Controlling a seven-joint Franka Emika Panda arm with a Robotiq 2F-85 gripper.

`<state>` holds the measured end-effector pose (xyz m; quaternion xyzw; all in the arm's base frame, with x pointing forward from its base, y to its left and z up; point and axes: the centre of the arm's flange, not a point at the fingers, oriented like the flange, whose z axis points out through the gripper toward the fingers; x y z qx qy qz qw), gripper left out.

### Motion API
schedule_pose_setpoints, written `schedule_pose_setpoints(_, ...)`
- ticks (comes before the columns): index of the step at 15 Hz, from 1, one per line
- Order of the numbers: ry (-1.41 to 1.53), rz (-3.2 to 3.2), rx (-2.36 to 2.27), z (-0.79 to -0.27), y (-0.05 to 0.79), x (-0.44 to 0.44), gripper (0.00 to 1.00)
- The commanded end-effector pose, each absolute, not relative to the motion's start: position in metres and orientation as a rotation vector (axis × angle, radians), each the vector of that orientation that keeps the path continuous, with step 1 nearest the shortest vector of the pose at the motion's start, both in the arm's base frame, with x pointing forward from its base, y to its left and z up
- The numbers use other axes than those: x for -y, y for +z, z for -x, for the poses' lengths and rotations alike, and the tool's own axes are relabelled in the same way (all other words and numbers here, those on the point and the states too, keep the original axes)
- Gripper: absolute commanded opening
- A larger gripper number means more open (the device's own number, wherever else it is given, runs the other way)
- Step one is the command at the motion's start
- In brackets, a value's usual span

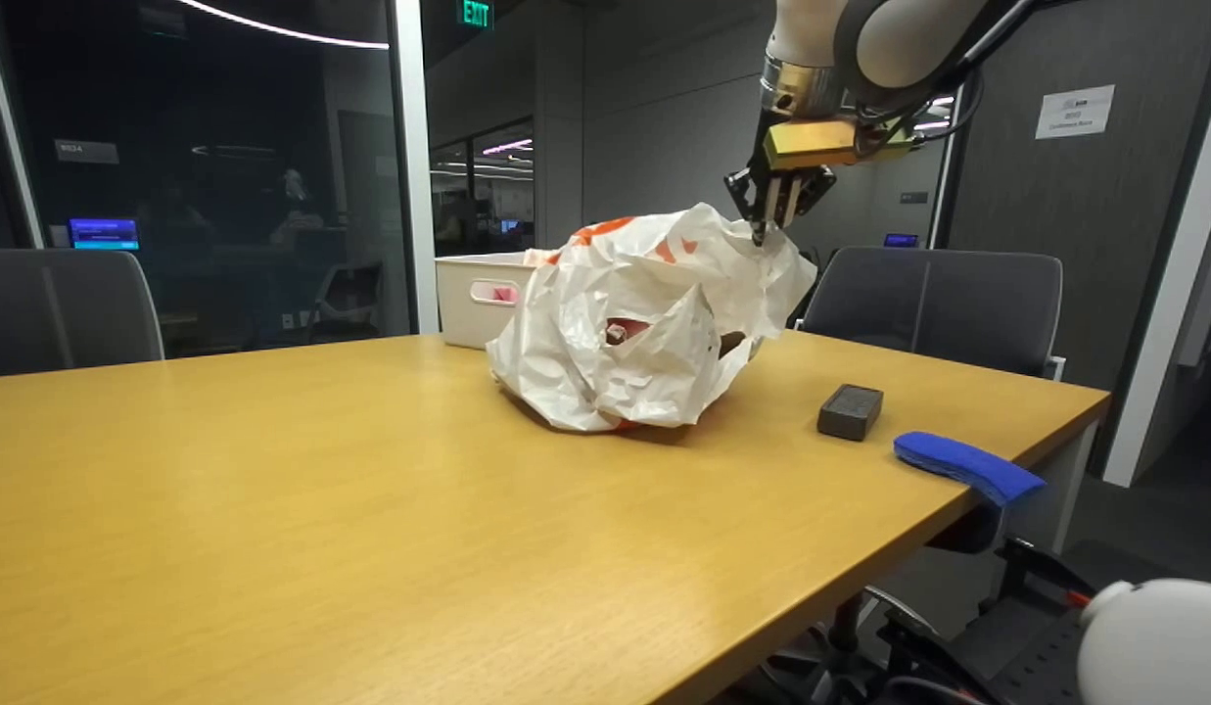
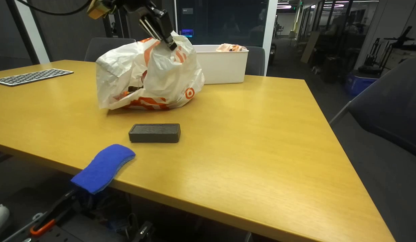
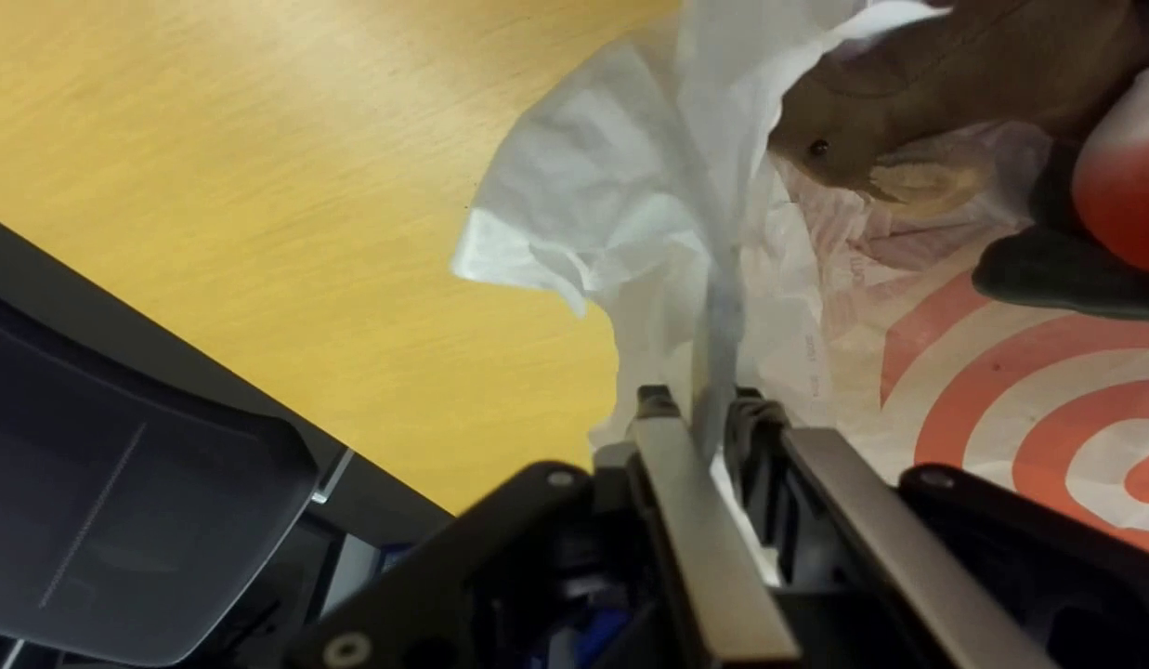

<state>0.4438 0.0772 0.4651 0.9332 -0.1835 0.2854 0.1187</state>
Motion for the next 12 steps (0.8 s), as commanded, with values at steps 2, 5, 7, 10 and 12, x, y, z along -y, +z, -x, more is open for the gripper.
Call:
schedule_pose_setpoints(2,0.766,-2.699,0.62,-0.442,0.477,-0.076,0.6)
schedule_pose_setpoints(5,0.629,-2.787,0.653,-0.428,0.489,-0.071,0.83)
schedule_pose_setpoints(7,0.54,-2.863,0.682,-0.42,0.492,-0.07,0.99)
schedule_pose_setpoints(10,0.491,-2.909,0.809,-0.409,0.488,-0.062,1.0)
schedule_pose_setpoints(12,0.391,-2.904,0.879,-0.404,0.474,-0.056,1.0)
